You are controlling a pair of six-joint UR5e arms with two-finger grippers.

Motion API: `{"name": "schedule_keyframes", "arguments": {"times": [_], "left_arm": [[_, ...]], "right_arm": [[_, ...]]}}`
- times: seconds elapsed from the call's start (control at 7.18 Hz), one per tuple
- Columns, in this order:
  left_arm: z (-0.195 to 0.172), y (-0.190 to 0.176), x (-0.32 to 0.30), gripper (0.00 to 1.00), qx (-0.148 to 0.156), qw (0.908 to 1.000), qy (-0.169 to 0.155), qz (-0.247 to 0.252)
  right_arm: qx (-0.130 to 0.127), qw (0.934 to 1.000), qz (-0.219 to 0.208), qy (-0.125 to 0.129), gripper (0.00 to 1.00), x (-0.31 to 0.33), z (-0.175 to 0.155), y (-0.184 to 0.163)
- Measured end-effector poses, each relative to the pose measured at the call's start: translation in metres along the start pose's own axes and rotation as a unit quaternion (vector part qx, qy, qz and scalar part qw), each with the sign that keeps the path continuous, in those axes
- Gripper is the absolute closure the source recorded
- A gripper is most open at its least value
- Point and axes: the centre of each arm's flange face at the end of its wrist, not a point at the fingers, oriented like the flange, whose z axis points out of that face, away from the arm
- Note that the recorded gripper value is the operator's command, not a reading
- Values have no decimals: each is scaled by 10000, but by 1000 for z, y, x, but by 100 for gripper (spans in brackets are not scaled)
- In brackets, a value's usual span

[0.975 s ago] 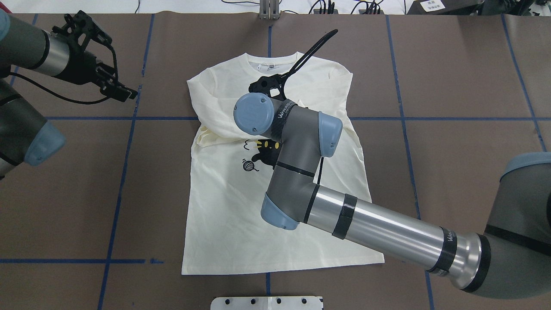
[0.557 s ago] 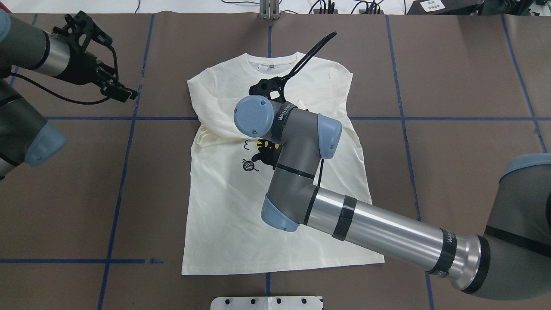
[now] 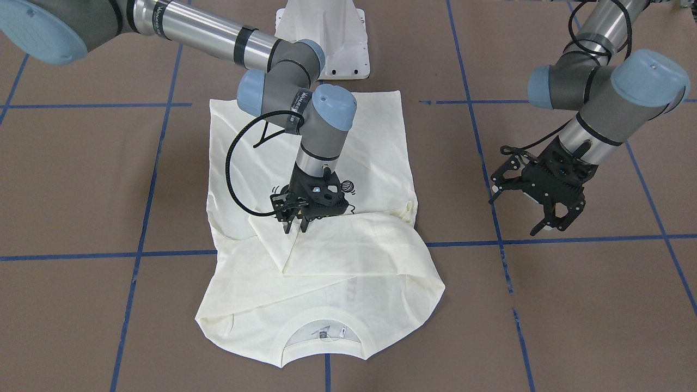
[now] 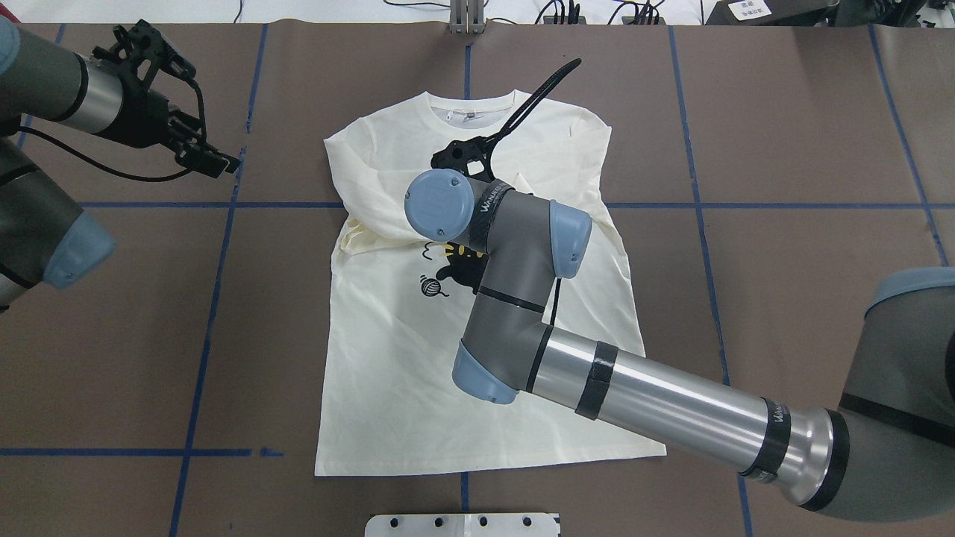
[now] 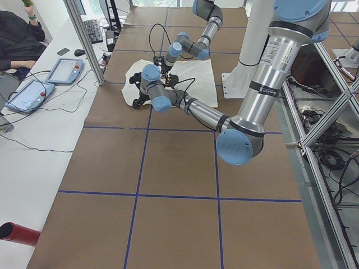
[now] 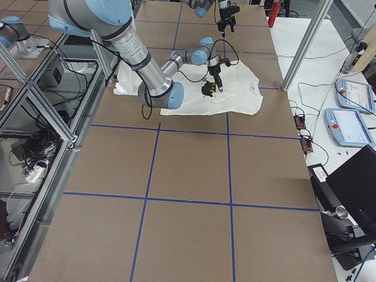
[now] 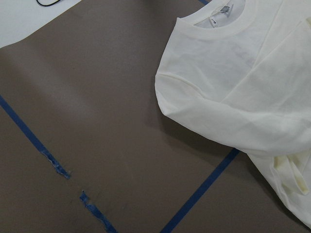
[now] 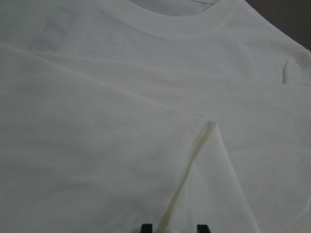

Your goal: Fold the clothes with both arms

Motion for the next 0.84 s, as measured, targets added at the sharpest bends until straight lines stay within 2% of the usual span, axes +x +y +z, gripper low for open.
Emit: {"name": "schedule_keyframes", "arguments": {"times": [0.42, 0.84], "left_arm": [[0, 0, 0, 0, 3, 10000, 1, -2], [-2, -2, 2, 0, 22, 10000, 6, 7]], "right_arm": [[4, 10000, 6, 8, 100, 2, -2, -2], [17, 9995, -216, 233, 100, 47, 11, -29]]}}
